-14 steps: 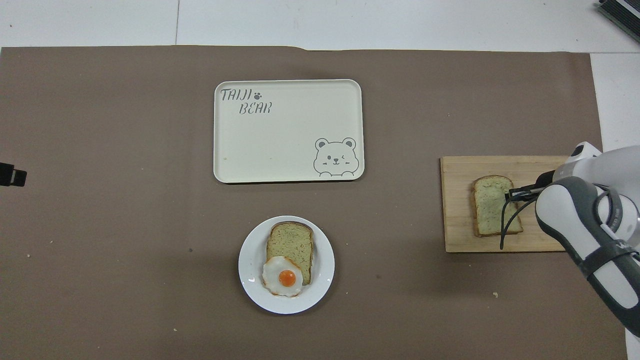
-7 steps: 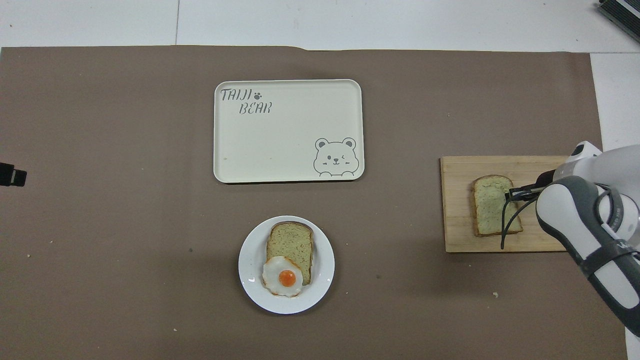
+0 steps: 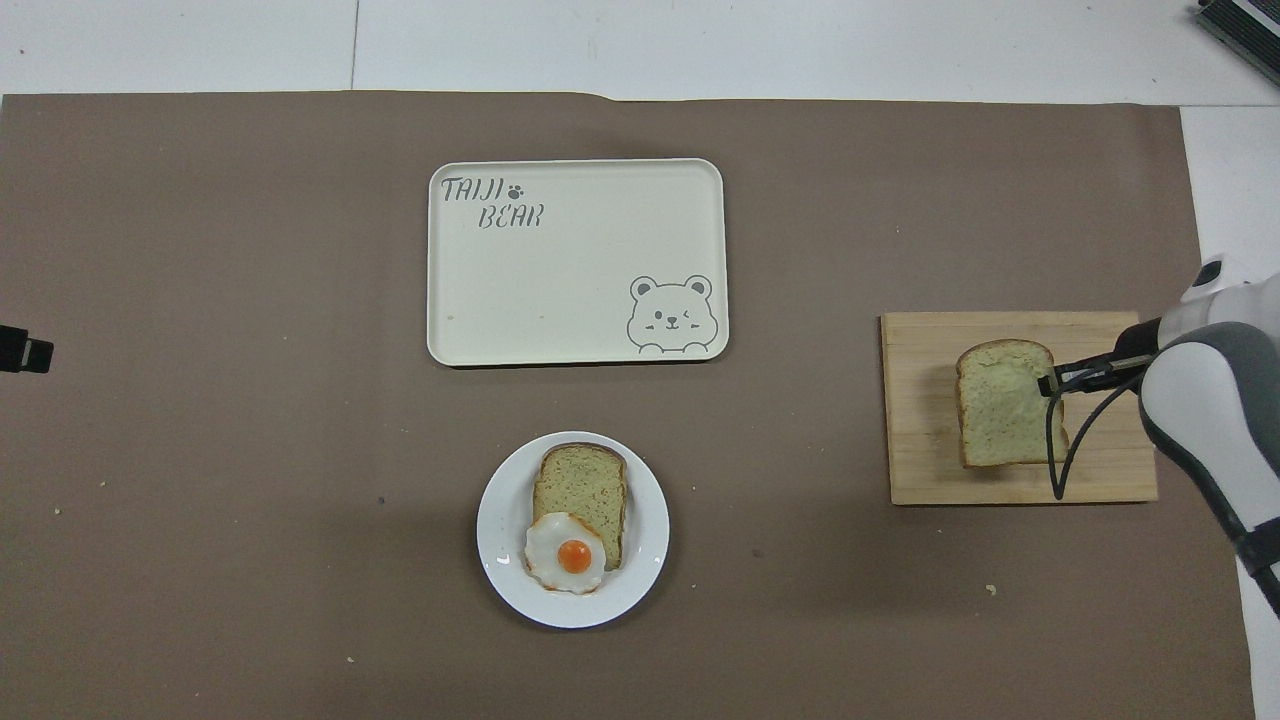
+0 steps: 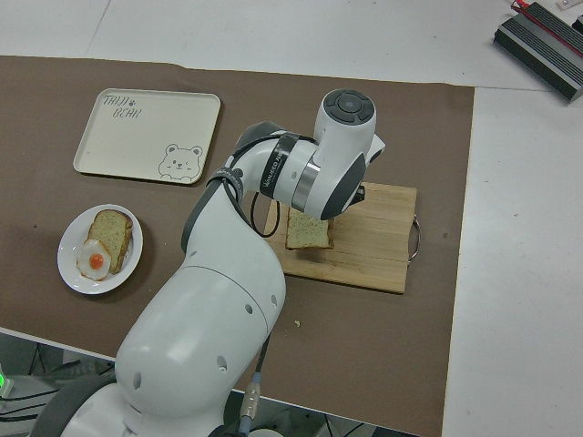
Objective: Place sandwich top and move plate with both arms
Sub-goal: 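Close the right gripper on the spread bread slice and lift it, then carry the bread slice with the right gripper over the plate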
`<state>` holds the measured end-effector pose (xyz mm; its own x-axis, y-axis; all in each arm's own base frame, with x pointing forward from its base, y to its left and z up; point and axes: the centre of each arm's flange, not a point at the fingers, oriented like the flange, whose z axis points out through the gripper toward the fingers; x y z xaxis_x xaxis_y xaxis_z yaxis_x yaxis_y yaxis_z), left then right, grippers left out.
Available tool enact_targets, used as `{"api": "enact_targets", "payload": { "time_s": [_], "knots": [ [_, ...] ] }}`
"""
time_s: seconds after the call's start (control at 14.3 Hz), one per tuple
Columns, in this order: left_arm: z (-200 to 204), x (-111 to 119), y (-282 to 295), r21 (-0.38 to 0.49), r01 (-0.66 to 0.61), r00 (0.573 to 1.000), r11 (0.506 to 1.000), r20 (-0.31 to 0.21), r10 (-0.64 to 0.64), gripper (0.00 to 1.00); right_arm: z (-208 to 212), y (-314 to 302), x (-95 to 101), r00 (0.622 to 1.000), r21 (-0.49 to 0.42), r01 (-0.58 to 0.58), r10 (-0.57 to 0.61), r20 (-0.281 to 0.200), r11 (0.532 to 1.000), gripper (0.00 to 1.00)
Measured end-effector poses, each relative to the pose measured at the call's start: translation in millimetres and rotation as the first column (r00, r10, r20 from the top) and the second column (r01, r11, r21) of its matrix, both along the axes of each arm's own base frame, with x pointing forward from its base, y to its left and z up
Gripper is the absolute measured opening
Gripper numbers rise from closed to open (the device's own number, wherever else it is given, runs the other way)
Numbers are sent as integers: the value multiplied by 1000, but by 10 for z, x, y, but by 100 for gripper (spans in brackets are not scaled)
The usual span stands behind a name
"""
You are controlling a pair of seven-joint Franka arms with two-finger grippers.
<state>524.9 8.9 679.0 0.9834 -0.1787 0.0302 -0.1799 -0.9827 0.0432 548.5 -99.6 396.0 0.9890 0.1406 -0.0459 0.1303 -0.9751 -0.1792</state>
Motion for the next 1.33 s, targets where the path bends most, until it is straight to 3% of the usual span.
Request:
{"api": "enact_targets", "payload": {
  "time_s": [0.35, 0.84, 1.19, 1.33],
  "knots": [
    [0, 0, 0, 0, 0, 1000, 1000, 0, 0, 100, 478, -3, -24, 1000, 51, -2, 3, -30, 999, 10],
    [0, 0, 0, 0, 0, 1000, 1000, 0, 0, 100, 556, 248, -79, 996, 197, 11, 7, -90, 980, 10],
    [0, 0, 0, 0, 0, 1000, 1000, 0, 0, 100, 543, 961, -95, 981, 217, -99, 131, -140, 971, 10],
    [1, 0, 0, 0, 0, 1000, 1000, 0, 0, 100, 539, 1433, -112, 978, 222, -80, 120, -173, 972, 10]
  ]
}}
